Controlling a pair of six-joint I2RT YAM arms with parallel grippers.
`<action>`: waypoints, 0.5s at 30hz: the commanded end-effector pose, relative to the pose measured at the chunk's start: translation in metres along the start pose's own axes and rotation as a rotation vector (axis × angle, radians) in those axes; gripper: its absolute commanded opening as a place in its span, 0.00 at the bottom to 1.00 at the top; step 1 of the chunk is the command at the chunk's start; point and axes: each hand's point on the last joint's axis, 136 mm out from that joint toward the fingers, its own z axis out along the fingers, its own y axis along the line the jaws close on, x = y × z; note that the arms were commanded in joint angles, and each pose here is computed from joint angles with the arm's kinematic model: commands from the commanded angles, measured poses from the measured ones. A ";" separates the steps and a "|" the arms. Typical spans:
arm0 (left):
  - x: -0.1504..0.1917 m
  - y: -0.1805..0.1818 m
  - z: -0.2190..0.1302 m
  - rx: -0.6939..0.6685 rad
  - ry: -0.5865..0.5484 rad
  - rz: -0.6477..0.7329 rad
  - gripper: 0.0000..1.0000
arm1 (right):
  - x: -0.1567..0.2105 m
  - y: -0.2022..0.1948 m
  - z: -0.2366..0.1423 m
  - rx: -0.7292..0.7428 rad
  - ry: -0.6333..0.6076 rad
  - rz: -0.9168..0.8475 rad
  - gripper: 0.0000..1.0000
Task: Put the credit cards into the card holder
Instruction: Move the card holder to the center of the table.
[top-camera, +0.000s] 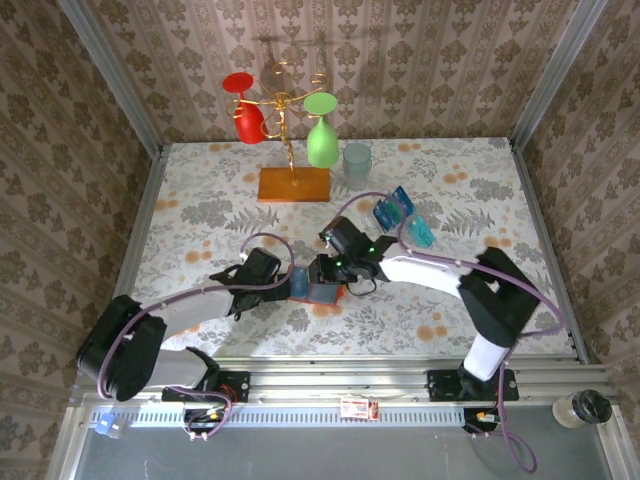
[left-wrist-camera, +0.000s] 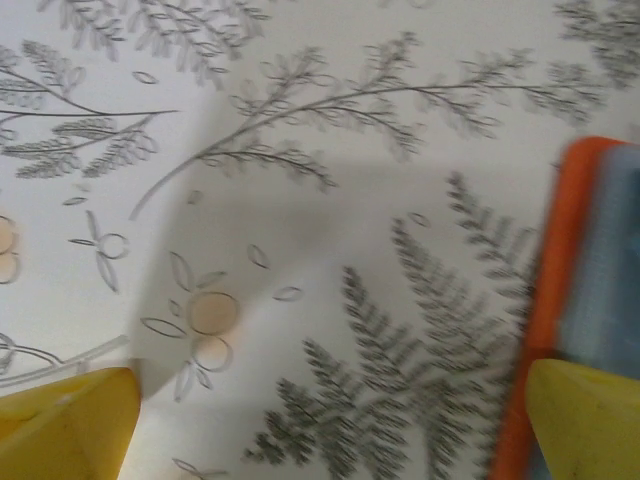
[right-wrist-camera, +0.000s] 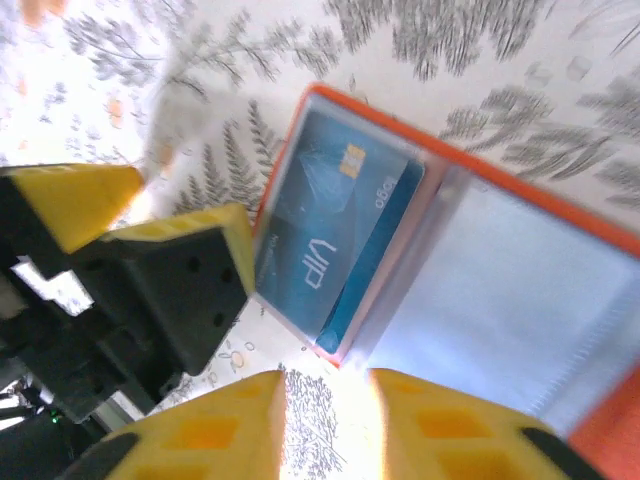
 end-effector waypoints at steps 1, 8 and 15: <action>0.000 -0.010 -0.015 0.067 0.014 0.003 1.00 | 0.008 -0.033 -0.022 0.122 -0.026 0.001 0.39; -0.017 -0.015 -0.032 0.096 -0.032 -0.002 1.00 | 0.025 -0.071 -0.023 0.213 -0.035 0.036 0.56; -0.025 -0.020 -0.033 0.114 -0.044 0.000 1.00 | 0.027 -0.082 0.005 0.244 0.008 0.035 0.51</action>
